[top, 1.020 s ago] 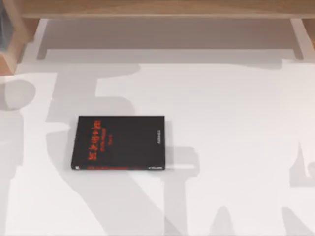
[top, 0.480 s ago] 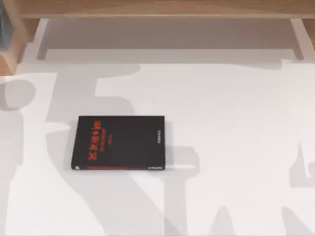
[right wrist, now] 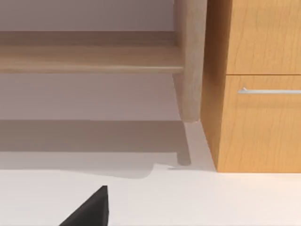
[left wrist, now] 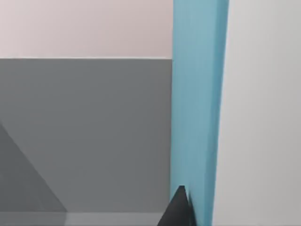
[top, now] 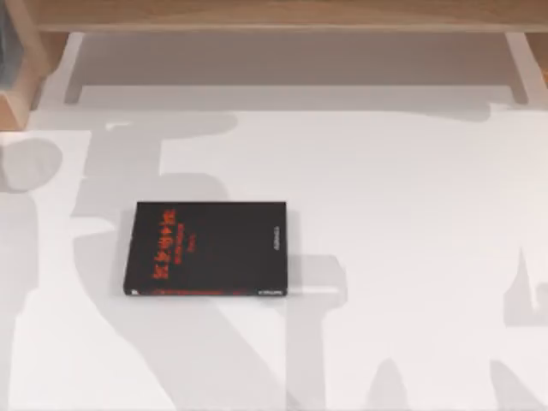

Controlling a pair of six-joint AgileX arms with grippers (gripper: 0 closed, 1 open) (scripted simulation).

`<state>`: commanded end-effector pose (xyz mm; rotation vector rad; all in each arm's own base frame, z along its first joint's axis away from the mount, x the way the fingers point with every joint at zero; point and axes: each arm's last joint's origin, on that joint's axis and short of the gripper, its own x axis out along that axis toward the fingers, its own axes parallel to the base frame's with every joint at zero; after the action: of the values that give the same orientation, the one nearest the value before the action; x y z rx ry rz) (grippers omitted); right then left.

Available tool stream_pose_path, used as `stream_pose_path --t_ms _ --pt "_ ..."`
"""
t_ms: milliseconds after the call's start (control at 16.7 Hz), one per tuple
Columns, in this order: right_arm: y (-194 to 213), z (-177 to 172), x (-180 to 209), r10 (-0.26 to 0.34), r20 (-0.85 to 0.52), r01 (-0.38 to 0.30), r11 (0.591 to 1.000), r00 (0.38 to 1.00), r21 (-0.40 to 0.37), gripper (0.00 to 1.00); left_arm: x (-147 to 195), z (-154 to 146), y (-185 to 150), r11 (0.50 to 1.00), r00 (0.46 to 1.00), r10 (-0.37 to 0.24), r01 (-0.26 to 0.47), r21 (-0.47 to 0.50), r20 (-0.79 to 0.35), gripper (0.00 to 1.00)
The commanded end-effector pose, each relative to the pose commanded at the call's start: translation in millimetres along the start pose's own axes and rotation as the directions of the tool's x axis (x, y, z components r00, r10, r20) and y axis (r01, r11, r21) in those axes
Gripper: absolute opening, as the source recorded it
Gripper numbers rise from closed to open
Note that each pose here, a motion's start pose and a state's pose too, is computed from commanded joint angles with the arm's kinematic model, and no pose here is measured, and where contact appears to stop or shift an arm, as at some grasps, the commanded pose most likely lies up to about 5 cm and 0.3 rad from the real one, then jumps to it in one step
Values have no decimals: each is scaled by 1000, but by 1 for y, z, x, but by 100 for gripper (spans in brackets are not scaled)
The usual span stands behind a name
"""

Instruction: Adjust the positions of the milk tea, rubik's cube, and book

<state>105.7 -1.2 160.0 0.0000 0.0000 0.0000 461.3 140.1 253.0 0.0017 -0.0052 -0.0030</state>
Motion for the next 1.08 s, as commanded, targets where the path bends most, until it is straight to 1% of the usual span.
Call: stream_pose_path --t_ms 120,240,360,660,720,840,960,1080 --pt "0 0 0 0 0 0 1000 1000 0 100 -4 6 2 1000 1000 -10 10 13 2 0" --pt "0 0 0 0 0 0 1000 1000 0 100 -6 7 -6 1000 1000 -19 19 -3 -9 0" --pt "0 0 0 0 0 0 1000 1000 0 100 -4 5 -10 1000 1000 -16 16 -20 -9 0" --pt "0 0 0 0 0 0 1000 1000 0 100 -5 8 -9 1000 1000 -6 6 -8 -1 0" --pt "0 0 0 0 0 0 1000 1000 0 100 -9 15 -11 1000 1000 8 -8 12 14 0" --pt "0 0 0 0 0 0 1000 1000 0 100 -21 39 -19 995 996 52 -58 77 77 0" --pt "0 0 0 0 0 0 1000 1000 0 100 -41 75 -35 979 979 103 -131 158 176 0" --pt "0 0 0 0 0 0 1000 1000 0 100 -66 111 -60 950 949 142 -211 231 283 0"
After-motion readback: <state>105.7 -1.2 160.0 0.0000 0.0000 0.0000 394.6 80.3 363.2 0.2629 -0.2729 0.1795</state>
